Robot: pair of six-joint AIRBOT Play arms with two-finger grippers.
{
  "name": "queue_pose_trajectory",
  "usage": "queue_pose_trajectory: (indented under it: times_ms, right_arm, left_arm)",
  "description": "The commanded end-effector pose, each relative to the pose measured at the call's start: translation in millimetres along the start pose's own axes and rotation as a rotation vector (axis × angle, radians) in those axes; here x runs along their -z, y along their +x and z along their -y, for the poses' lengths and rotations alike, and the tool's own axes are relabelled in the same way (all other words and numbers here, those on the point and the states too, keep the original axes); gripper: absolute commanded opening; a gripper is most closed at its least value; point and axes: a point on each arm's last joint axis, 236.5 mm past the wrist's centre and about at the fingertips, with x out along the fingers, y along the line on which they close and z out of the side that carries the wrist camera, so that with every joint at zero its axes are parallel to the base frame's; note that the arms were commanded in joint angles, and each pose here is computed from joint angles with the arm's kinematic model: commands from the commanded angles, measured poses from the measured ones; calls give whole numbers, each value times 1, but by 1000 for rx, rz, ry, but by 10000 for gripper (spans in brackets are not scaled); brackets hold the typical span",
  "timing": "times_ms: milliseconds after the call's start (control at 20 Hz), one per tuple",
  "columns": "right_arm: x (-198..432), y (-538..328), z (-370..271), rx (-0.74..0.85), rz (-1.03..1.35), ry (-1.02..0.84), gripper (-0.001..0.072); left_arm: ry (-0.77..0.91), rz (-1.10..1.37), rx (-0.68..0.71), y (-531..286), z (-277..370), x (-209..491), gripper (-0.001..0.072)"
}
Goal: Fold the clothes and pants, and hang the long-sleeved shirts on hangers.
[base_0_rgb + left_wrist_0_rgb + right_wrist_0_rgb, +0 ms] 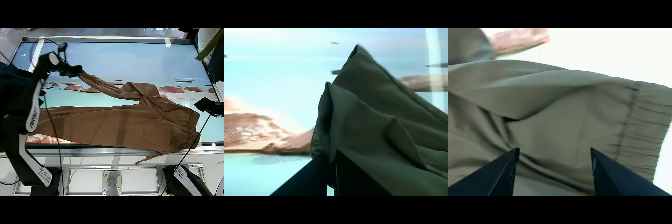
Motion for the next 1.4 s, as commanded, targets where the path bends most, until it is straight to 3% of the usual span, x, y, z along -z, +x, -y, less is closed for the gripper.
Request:
queue_pose_trajectory:
  times_ms: [0, 450, 950, 1350]
  right_arm:
    - [-3, 13, 18, 43, 2, 73, 487]
    - [21, 95, 27, -26, -154, 254, 487]
    - [-31, 109, 39, -24, 62, 325, 487]
    - [-36, 156, 43, -100, -113, 298, 487]
  left_arm:
    - [-15, 85, -165, -76, -68, -27, 14]
    - [-49, 100, -390, -140, -151, -25, 14]
    - [-119, 249, -380, -145, -151, -56, 14]
    - [-120, 244, -380, -144, -151, -54, 14]
